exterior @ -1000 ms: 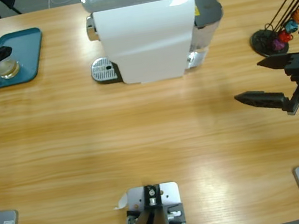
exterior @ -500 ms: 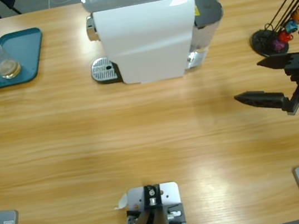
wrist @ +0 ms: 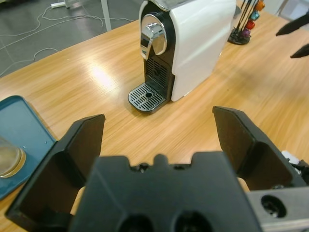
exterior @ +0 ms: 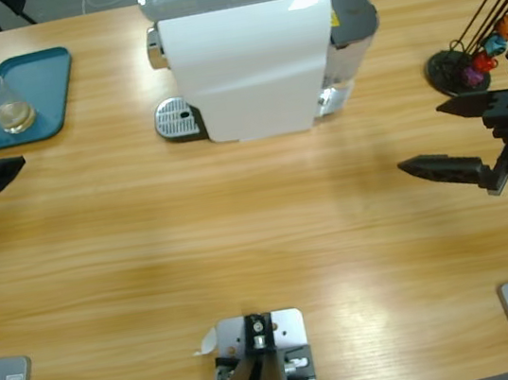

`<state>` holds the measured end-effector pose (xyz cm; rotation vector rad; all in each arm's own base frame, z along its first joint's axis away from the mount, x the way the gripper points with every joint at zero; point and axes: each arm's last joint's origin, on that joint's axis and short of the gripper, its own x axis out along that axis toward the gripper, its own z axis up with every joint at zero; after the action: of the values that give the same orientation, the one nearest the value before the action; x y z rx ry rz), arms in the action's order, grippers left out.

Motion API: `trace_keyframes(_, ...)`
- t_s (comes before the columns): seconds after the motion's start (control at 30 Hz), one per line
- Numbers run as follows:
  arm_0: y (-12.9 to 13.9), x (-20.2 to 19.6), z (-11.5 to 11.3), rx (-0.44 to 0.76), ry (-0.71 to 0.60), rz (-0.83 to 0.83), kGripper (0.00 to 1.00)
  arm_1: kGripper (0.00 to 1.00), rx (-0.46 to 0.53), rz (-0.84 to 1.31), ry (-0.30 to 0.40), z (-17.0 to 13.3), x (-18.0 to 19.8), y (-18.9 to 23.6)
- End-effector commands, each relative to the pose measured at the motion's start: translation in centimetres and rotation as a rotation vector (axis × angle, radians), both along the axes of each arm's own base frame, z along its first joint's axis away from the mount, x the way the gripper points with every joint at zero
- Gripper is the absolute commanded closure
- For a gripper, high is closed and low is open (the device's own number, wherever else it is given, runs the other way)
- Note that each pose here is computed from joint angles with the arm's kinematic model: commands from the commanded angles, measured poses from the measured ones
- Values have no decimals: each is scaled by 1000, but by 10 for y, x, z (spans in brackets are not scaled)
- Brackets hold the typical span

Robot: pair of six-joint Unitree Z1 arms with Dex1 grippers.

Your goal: Pour coffee

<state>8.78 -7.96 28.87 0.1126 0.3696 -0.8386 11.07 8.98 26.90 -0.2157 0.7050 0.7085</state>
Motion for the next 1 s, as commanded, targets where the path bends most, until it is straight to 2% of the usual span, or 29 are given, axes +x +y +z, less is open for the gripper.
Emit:
trace_keyframes(0.03, -21, 14, -35, 106, 190, -88, 50, 2, -40, -12, 15, -7, 2, 2)
trace_keyframes(0.13, -30, 20, -43, 129, 238, -130, 63, 53, -25, 9, 27, -7, 2, 3)
trace_keyframes(0.2, -32, 22, -45, 134, 244, -129, 57, 69, -20, 20, 28, -7, 1, 3)
trace_keyframes(0.3, -30, 21, -43, 138, 223, -113, 48, 145, -20, 19, 23, -6, 1, 3)
trace_keyframes(0.53, -28, 22, -43, 156, 198, -94, 45, 151, -37, 18, 42, -8, 6, 7)
trace_keyframes(1.0, -19, 10, -38, 109, 158, -99, 46, 147, -54, 8, 51, -9, 7, 7)
